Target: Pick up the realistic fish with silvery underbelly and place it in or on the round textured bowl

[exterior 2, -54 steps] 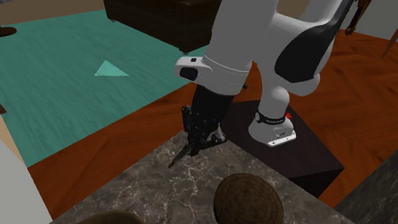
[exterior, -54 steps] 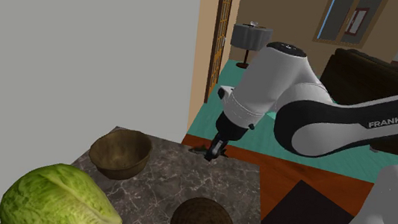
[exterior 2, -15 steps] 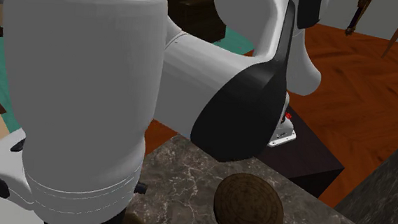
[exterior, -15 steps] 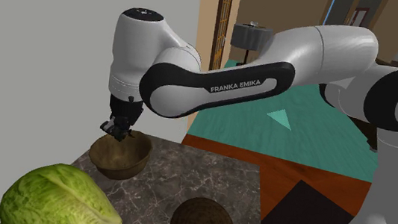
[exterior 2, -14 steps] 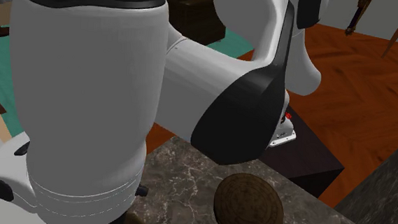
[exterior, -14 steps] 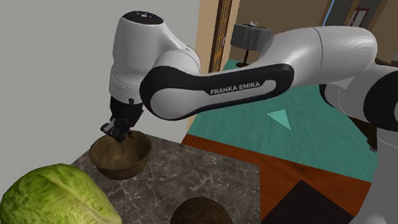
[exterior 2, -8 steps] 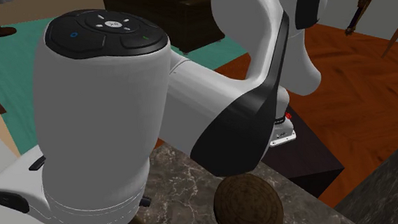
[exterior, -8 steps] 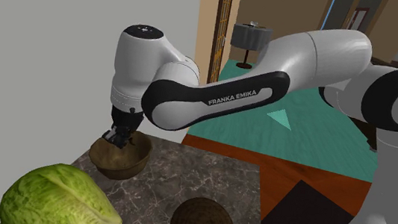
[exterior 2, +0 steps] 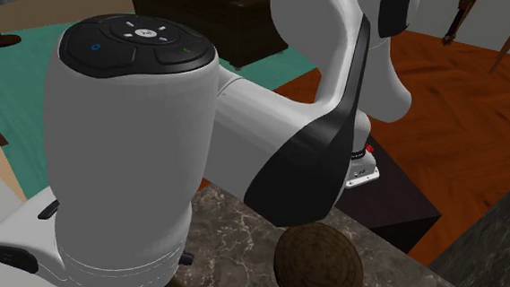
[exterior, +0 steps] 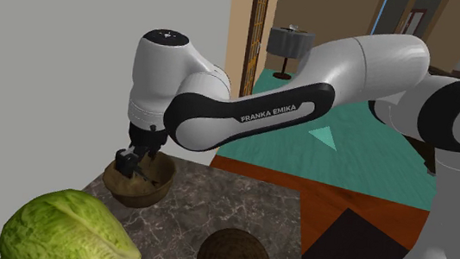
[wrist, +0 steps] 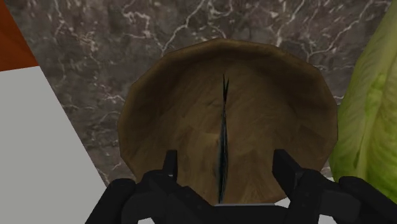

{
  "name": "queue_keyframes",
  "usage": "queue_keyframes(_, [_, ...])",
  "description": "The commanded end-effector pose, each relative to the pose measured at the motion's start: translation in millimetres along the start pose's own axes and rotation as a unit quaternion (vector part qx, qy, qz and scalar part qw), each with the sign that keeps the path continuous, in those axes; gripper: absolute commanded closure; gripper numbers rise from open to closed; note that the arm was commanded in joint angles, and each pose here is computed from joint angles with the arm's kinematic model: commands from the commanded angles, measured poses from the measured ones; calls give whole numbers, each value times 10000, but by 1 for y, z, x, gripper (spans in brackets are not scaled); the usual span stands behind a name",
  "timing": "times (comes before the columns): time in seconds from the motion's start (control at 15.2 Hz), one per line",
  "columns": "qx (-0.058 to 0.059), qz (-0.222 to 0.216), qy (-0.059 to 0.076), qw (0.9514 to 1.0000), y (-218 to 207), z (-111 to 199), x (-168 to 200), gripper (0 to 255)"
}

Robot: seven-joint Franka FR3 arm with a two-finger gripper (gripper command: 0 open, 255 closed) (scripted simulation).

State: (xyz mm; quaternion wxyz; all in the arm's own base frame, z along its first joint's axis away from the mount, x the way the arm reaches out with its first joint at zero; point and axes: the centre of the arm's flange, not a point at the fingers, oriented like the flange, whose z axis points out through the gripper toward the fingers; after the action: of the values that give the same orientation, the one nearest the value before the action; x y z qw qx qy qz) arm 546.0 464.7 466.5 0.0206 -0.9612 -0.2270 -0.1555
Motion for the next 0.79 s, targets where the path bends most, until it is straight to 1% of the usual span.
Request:
queue_keyframes(0.0, [0, 0, 0, 10000, 0, 0, 0, 0])
queue_keyframes(0.13, [0, 0, 0, 10000, 0, 0, 0, 0])
queue_keyframes(0.4, [0, 0, 0, 10000, 0, -50, 0, 0])
queue_keyframes(0.73, [0, 0, 0, 10000, 0, -50, 0, 0])
